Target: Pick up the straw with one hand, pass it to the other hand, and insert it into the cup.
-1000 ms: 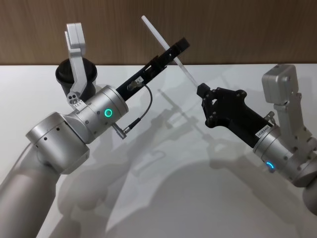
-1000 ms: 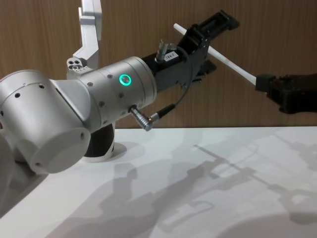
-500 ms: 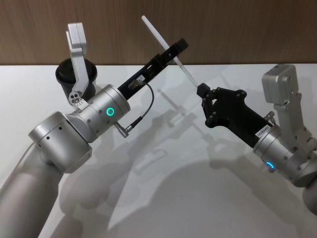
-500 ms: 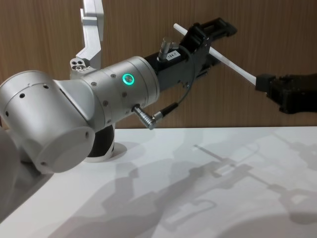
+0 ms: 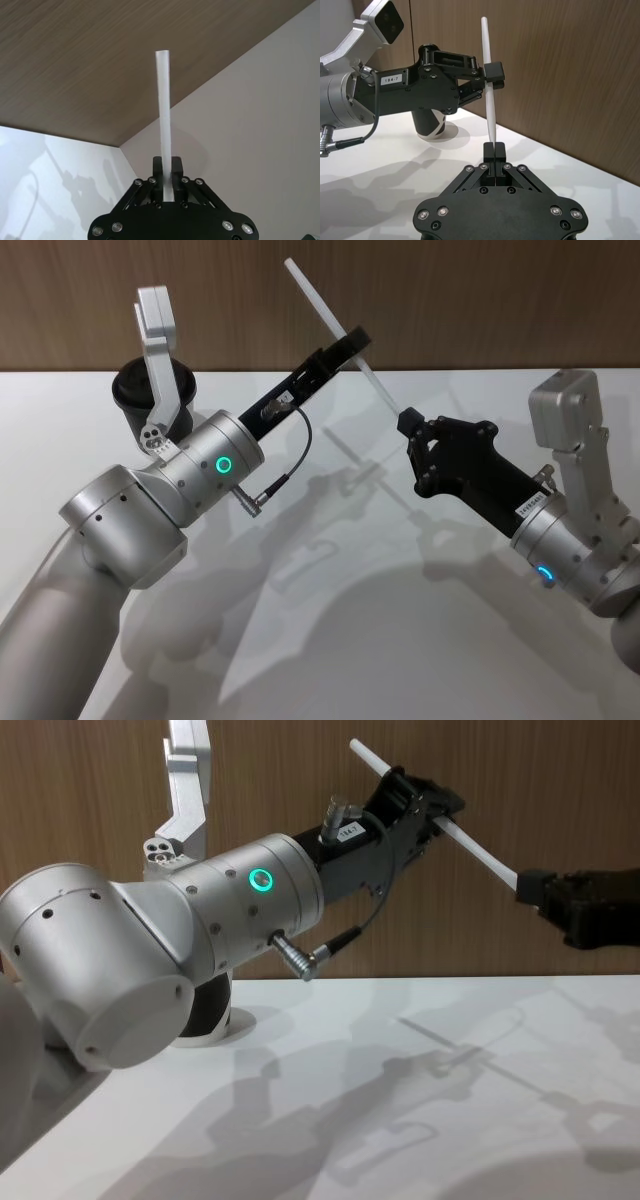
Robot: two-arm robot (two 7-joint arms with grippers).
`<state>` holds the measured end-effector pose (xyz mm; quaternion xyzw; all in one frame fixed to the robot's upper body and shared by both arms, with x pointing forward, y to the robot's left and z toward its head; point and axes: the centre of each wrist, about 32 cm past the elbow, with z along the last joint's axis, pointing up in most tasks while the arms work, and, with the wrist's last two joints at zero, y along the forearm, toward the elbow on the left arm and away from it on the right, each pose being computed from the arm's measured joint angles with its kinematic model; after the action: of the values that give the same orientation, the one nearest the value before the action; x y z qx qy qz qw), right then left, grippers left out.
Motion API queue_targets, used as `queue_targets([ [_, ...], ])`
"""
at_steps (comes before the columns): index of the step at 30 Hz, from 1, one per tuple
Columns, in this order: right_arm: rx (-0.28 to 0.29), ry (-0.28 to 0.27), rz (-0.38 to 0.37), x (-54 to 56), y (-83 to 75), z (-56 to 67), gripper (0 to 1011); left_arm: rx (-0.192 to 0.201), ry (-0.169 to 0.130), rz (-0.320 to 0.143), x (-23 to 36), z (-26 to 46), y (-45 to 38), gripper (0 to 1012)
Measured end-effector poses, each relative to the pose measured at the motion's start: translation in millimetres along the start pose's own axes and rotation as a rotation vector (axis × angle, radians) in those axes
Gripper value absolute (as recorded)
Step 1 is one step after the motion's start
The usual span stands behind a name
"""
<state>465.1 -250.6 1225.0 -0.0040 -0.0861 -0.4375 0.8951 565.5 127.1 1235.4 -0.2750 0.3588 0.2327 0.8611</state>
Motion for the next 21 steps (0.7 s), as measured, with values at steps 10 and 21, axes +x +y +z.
queue_targets([
  [10, 0.000, 0.000, 0.000, 0.0, 0.0, 0.0, 48, -0.001, 0.001, -0.001, -0.1, 0.0, -0.5, 16],
  [21, 0.000, 0.000, 0.000, 0.0, 0.0, 0.0, 354, -0.001, 0.002, -0.001, 0.0, -0.2, -0.5, 16],
])
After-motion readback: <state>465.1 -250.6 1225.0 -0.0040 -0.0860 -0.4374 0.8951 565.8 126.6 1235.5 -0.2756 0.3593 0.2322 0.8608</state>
